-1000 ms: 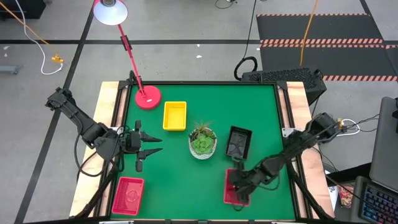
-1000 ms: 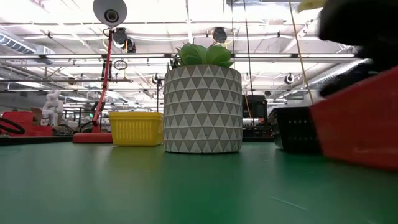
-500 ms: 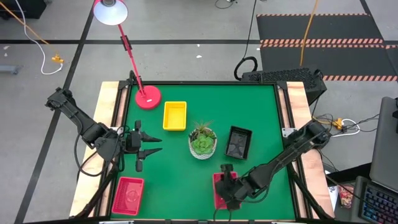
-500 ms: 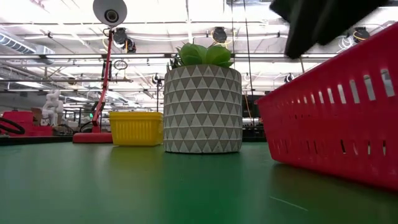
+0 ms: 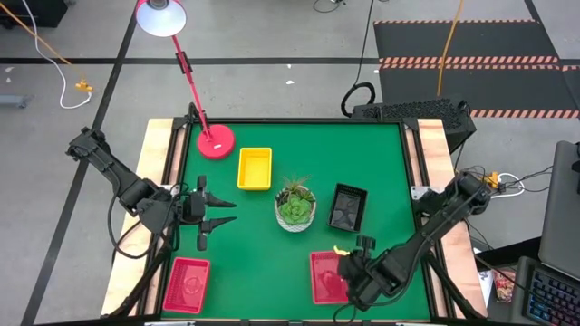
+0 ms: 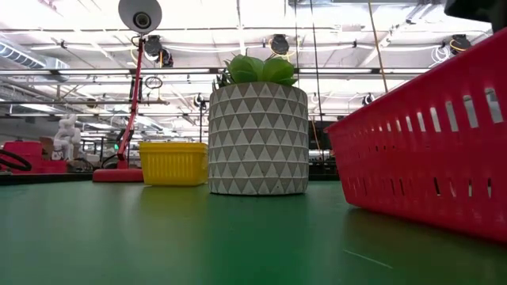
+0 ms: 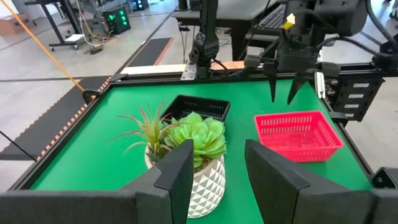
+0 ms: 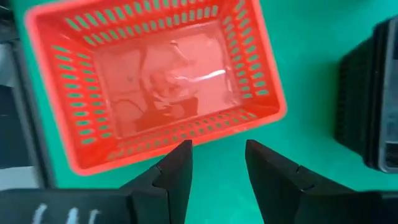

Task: Stack baskets by color
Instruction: Stack the right red bin on top of the left red bin

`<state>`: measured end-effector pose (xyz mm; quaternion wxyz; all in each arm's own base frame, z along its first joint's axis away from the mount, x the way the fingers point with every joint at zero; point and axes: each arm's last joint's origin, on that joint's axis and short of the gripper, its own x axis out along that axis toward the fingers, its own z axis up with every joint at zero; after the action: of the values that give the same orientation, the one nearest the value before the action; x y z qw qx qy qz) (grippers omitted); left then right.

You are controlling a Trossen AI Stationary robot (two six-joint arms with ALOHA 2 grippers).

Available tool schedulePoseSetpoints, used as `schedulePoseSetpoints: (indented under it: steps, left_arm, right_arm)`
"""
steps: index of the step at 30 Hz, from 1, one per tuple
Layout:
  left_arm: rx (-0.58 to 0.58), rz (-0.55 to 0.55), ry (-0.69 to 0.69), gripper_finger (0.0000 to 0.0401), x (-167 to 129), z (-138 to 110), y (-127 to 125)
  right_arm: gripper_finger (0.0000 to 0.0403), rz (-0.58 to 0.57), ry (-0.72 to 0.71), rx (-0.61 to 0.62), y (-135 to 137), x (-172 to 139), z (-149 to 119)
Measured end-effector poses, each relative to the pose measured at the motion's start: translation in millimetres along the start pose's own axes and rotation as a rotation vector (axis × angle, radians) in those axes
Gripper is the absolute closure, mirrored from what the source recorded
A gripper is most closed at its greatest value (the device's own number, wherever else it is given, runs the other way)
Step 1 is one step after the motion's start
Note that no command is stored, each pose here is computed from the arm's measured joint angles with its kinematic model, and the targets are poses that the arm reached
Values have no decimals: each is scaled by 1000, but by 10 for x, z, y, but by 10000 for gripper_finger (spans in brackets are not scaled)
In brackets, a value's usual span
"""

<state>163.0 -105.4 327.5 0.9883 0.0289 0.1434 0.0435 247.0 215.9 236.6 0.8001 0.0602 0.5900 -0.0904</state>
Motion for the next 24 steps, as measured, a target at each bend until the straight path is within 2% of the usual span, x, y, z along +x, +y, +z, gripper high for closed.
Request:
schedulePoseSetpoints:
  steps: [3,7,14,19,24]
  left_arm:
    - [0,0,0,254,0,1,0]
    - [-13,-3,-15,254,0,18,-3]
    - [-10,-3,-16,254,0,19,-4]
    - [-8,-11,-13,254,0,17,-6]
    - [-16,-24,-3,254,0,8,-8]
  right_arm:
    - [259,-2,-8,-23,25,-6,-36]
    - [253,-30,-28,-130,3,0,-24]
    - [210,-40,-72,-267,-165,78,265]
    - [169,-9,-79,-263,-302,201,422]
    - [157,19,-54,-254,-404,415,400]
